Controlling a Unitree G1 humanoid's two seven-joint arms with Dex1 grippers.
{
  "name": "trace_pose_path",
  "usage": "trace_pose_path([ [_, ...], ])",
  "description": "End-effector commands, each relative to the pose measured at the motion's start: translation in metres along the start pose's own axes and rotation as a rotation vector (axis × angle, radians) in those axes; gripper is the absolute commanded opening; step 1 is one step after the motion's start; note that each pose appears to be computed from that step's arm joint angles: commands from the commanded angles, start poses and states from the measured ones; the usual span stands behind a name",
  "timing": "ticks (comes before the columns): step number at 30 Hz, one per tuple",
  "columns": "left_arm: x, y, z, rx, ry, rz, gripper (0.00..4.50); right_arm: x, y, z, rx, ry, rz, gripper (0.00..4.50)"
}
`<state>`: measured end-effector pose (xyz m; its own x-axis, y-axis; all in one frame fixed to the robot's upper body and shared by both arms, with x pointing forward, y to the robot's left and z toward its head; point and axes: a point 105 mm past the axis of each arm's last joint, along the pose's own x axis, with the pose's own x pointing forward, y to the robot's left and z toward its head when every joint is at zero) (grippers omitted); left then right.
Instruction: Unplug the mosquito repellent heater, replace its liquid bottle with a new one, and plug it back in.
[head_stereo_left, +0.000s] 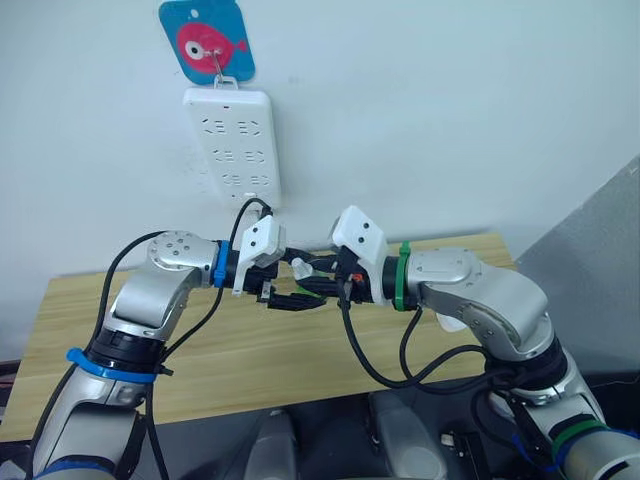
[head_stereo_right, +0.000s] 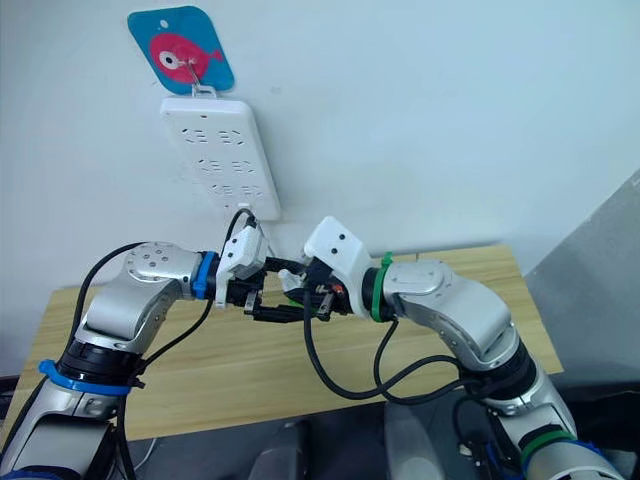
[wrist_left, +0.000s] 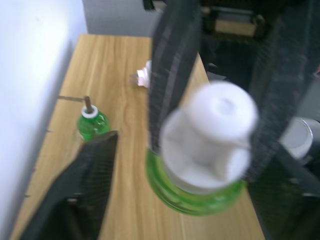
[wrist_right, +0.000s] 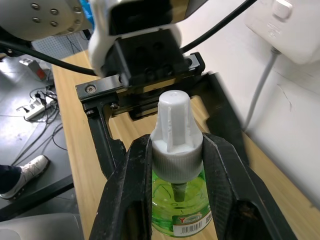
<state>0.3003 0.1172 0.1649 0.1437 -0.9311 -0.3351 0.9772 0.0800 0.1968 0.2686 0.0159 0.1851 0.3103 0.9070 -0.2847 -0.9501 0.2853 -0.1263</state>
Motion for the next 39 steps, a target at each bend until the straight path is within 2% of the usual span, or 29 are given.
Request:
trace_pose_path([
  [1,-0.011,0.002,0.004,0.012,-0.032,0.033,4.5,-0.007,0.002,0.015,-0.021,-0.075,0.012,1.04],
  [7,-0.024,-0.001,0.006,-0.156,-0.129,0.053,4.5,-0.021,-0.008,0.026,0.041,-0.162,-0.009,1.04],
  [11,-0.023,-0.004,0.019,-0.216,-0.225,0.043,4.5,-0.029,-0.012,0.032,0.089,-0.22,-0.011,1.04],
  [17,-0.013,-0.003,0.035,-0.266,-0.294,0.027,4.5,-0.034,-0.008,0.033,0.108,-0.249,0.019,1.04],
  [21,-0.01,-0.012,0.034,-0.291,-0.256,-0.04,4.5,-0.034,-0.006,0.035,0.111,-0.26,0.029,1.04],
  [28,-0.008,-0.014,0.027,-0.264,-0.193,-0.062,4.5,-0.035,-0.004,0.037,0.111,-0.268,0.047,1.04],
  [38,-0.006,-0.011,0.027,-0.255,-0.206,-0.077,4.5,-0.035,-0.002,0.038,0.109,-0.269,0.055,1.04],
  [39,-0.006,-0.011,0.026,-0.258,-0.207,-0.079,4.32,-0.035,-0.002,0.038,0.109,-0.269,0.054,1.04],
])
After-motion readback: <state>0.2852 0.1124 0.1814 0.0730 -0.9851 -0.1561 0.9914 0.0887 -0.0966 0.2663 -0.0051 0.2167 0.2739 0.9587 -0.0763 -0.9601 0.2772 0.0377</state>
